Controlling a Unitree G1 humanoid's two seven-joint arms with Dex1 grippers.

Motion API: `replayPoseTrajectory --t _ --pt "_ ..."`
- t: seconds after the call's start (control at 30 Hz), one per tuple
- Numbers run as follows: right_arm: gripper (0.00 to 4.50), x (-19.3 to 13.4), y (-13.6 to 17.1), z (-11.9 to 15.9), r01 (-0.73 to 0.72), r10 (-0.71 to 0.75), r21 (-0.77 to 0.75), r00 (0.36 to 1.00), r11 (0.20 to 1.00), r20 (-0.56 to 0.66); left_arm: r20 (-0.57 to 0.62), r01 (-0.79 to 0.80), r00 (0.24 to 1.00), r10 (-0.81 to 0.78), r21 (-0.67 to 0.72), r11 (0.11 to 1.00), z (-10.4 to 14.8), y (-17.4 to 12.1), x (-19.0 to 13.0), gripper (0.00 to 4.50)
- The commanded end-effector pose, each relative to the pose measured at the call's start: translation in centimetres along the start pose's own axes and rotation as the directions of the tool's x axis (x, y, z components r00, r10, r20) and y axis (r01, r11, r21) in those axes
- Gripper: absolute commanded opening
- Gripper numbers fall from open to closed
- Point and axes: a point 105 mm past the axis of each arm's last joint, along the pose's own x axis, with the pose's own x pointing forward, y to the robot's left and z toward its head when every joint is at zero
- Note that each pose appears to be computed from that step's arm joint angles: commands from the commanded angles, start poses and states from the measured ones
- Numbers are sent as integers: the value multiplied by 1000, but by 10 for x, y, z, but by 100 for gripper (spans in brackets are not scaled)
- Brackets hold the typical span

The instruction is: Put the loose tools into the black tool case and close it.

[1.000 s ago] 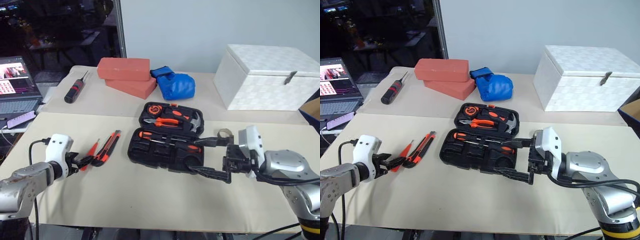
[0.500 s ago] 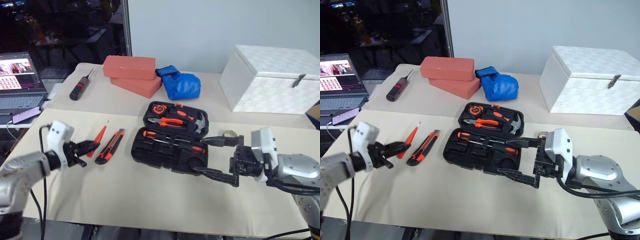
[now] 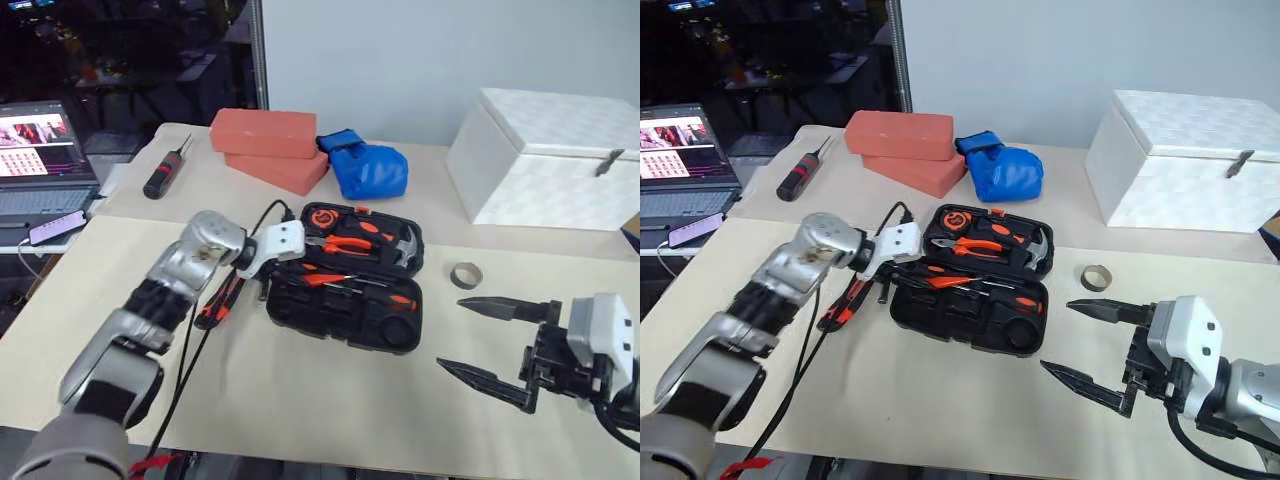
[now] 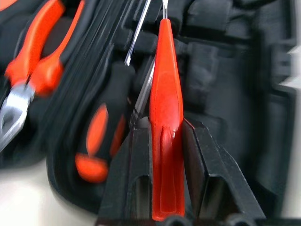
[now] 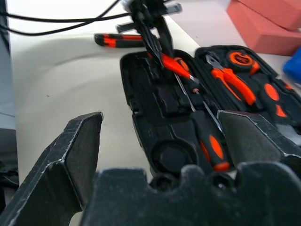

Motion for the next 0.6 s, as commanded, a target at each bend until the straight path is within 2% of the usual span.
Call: replayPoseTrajectory --t 0.03,0.2,0.43,0.5,0.53,0.6 --pt "450 -2 5 10 22 -21 -30 1000 999 12 -59 65 997 -58 119 991 -1 5 1 47" --pt "450 0 9 11 32 -32 -23 999 999 10 -126 125 987 -103 181 975 -9 6 3 47" --pt "450 0 11 8 54 -54 -13 999 998 2 -133 152 983 -129 180 972 -6 6 14 47" --pt "450 -1 12 8 56 -56 -11 998 998 2 -109 130 987 -114 154 979 -2 10 10 146" --pt "450 -1 12 8 57 -57 -10 998 998 2 -91 116 990 -104 137 984 0 13 5 165" --pt "450 -2 12 7 58 -58 -8 998 998 1 -48 94 995 -90 102 990 7 17 -8 249"
